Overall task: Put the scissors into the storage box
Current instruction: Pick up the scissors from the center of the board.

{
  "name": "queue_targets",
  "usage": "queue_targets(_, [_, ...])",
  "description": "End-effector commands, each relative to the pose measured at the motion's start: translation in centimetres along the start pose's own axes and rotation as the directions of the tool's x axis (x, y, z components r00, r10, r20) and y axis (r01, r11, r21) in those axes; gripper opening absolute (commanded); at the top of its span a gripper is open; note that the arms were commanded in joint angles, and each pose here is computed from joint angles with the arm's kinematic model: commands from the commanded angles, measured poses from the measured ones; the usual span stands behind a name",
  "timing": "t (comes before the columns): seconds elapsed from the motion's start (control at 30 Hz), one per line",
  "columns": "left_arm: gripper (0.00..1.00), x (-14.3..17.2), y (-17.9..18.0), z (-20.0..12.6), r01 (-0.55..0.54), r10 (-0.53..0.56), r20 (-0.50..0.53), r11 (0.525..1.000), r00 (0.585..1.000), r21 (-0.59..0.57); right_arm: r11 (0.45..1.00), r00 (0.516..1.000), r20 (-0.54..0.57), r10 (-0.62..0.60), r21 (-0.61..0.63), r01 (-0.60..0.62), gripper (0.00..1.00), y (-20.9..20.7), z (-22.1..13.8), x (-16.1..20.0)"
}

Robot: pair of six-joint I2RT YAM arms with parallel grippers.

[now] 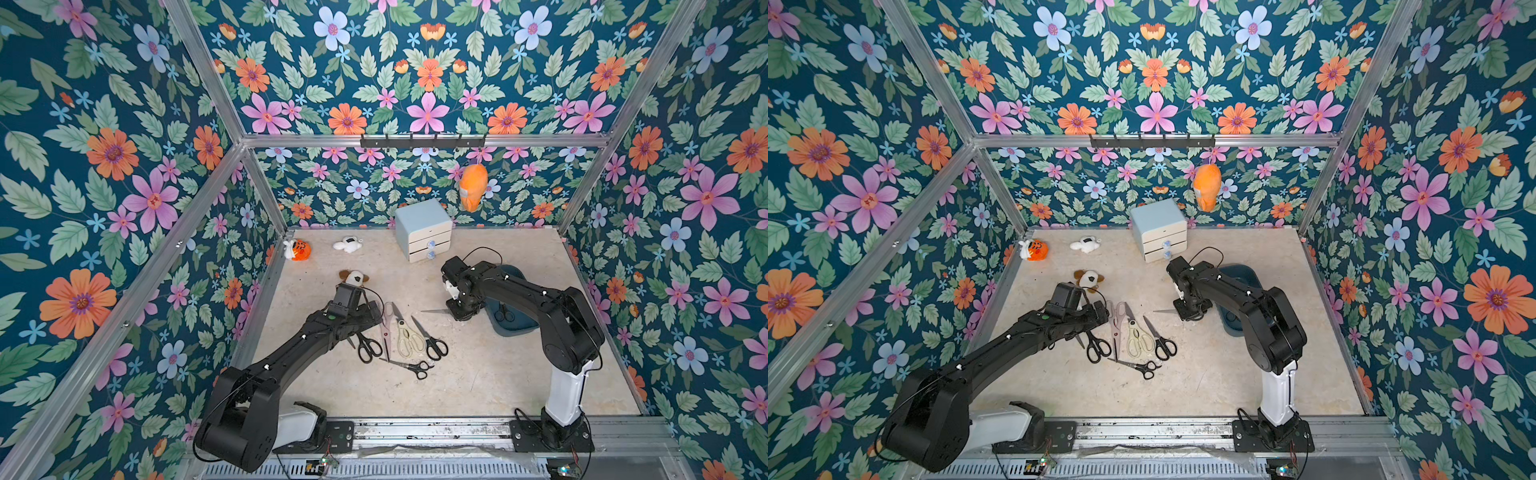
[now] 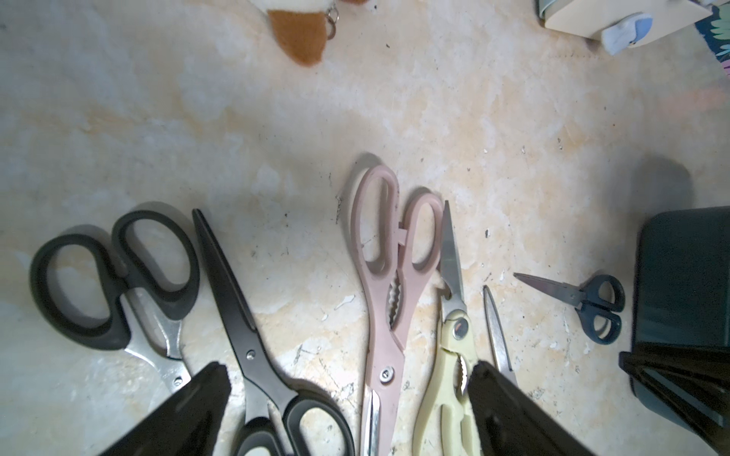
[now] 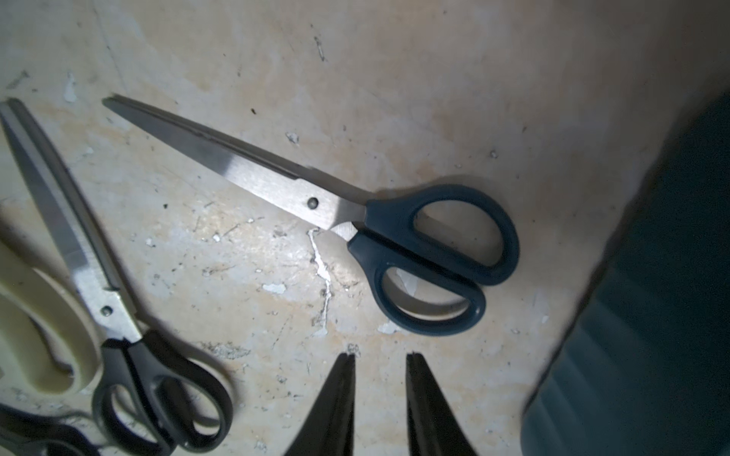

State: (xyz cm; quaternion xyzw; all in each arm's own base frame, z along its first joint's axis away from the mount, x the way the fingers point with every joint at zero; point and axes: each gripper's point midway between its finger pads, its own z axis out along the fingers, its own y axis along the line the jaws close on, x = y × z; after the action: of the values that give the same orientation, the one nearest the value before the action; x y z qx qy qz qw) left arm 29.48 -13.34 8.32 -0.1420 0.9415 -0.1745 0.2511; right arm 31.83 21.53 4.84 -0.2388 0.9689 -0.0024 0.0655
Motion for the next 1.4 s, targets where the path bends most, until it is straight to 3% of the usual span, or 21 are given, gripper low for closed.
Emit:
queue_targets(0.0, [0.99, -0.1, 0.6, -0.3, 0.007, -0.006, 0.013, 1.0, 1.0, -0.025, 0.999, 1.0, 0.001, -0.03, 0.015, 0.03, 0.24, -0.2, 0.6, -0.3])
queue_targets(0.67, [0.99, 0.0, 1.2, -0.7, 0.034, -0.032, 0.032, 0.999, 0.999, -0.042, 0.997, 0.997, -0.038, -0.063, 0.051, 0.065, 0.19, -0.8, 3.4, 0.9])
queue_targets(1.17, [0.99, -0.2, 1.1, -1.0, 0.034, -0.033, 0.037, 0.998, 0.999, -0.048, 0.999, 0.998, -0.032, -0.046, 0.005, 0.046, 0.0, -0.1, 4.6, 0.7])
queue_targets(1.37, [0.99, -0.1, 1.2, -1.0, 0.029, -0.027, 0.036, 0.998, 0.999, -0.048, 0.999, 1.0, -0.009, -0.008, -0.04, 0.008, 0.0, 0.7, 3.5, 0.1])
